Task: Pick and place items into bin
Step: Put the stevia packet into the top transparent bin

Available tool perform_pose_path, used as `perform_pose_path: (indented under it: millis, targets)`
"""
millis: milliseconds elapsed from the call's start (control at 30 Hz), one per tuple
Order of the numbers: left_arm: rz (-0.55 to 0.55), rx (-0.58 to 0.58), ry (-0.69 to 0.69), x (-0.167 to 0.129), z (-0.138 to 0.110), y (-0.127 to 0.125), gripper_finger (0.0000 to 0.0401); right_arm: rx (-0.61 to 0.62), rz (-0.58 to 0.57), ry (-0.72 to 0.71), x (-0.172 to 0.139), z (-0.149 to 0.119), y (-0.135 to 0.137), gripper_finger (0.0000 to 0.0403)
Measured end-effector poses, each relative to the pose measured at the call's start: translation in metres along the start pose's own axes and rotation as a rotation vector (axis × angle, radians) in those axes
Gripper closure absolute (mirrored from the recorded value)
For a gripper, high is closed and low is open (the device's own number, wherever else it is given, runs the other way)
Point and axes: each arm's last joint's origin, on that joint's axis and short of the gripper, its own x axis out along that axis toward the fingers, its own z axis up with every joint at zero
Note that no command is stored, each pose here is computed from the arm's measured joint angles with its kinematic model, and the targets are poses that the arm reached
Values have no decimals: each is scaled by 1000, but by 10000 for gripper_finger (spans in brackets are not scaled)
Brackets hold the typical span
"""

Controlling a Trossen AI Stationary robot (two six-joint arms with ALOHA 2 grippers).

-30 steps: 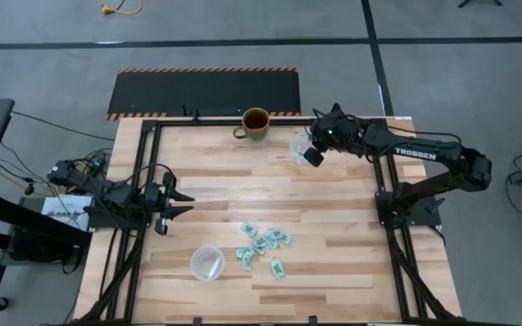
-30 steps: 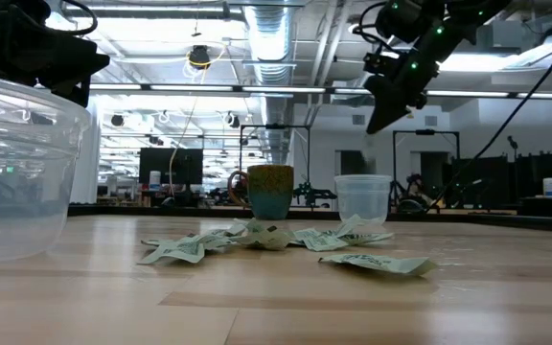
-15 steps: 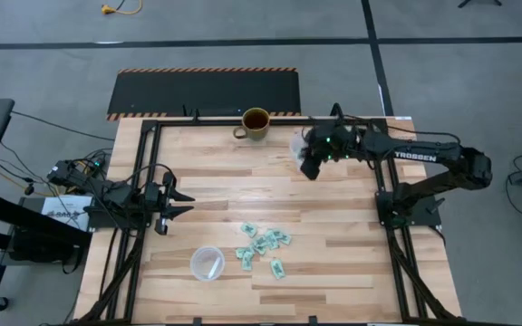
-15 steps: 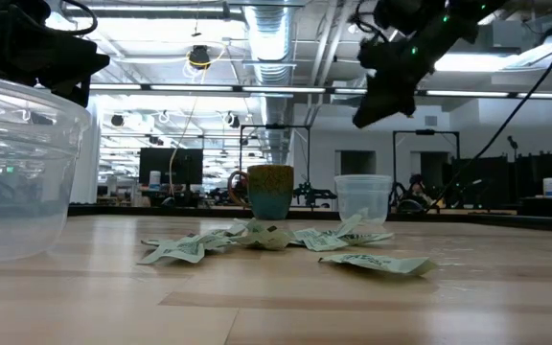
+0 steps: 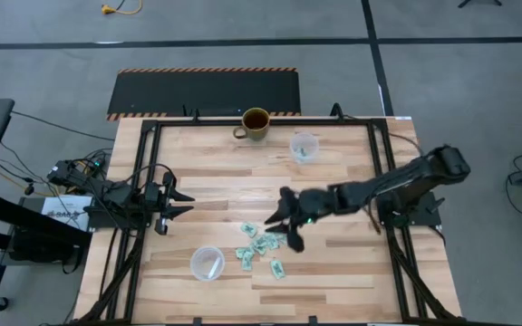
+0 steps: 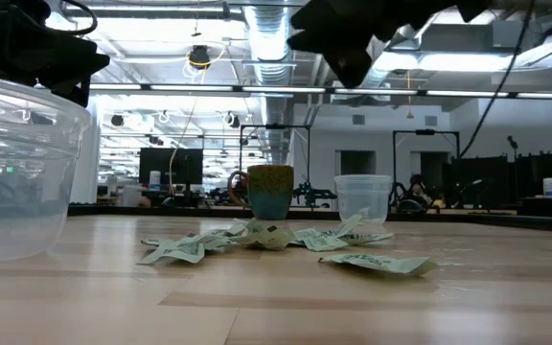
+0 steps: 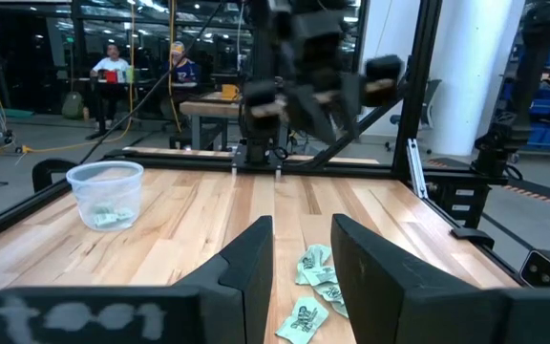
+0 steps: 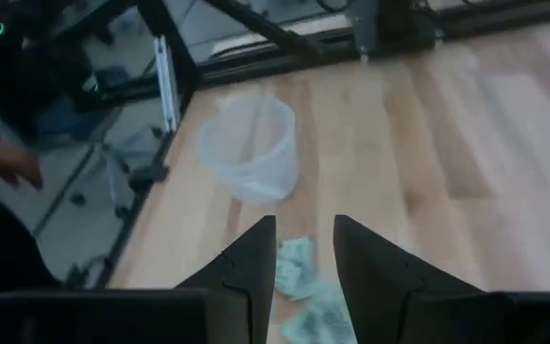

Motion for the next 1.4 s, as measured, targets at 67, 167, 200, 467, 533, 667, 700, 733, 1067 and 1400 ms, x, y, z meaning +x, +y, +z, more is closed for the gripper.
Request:
perform_pose_path:
  millis: [67, 167, 200, 467, 533, 667, 700, 733, 1067, 1400]
  targets:
    - [0, 0, 0, 0, 0, 0, 303, 99, -20, 4, 11, -7, 8, 300]
    - [0, 0, 0, 0, 0, 0, 303, 240, -10, 48, 24, -18, 18, 300]
    - [0, 0, 0, 0, 0, 0, 303, 275, -1, 61, 28, -21, 24, 300]
    - [0, 0, 0, 0, 0, 0, 303, 527, 30, 252, 52, -49, 54, 301]
    - [0, 0, 0, 0, 0, 0, 303, 528, 17, 317, 54, -58, 59, 301]
    - [0, 0, 0, 0, 0, 0, 303, 397, 22, 406, 64, -68, 74, 301]
    - [0, 0, 0, 0, 0, 0, 303, 352, 15, 438, 66, -71, 78, 301]
    - [0, 0, 1, 0, 0, 0, 303, 314, 6, 471, 67, -73, 80, 301]
    - [0, 0, 0, 0, 0, 0, 303, 9, -113, 591, 85, -76, 79, 301]
    - [0, 0, 0, 0, 0, 0, 303, -159, -141, 643, 81, -79, 75, 301]
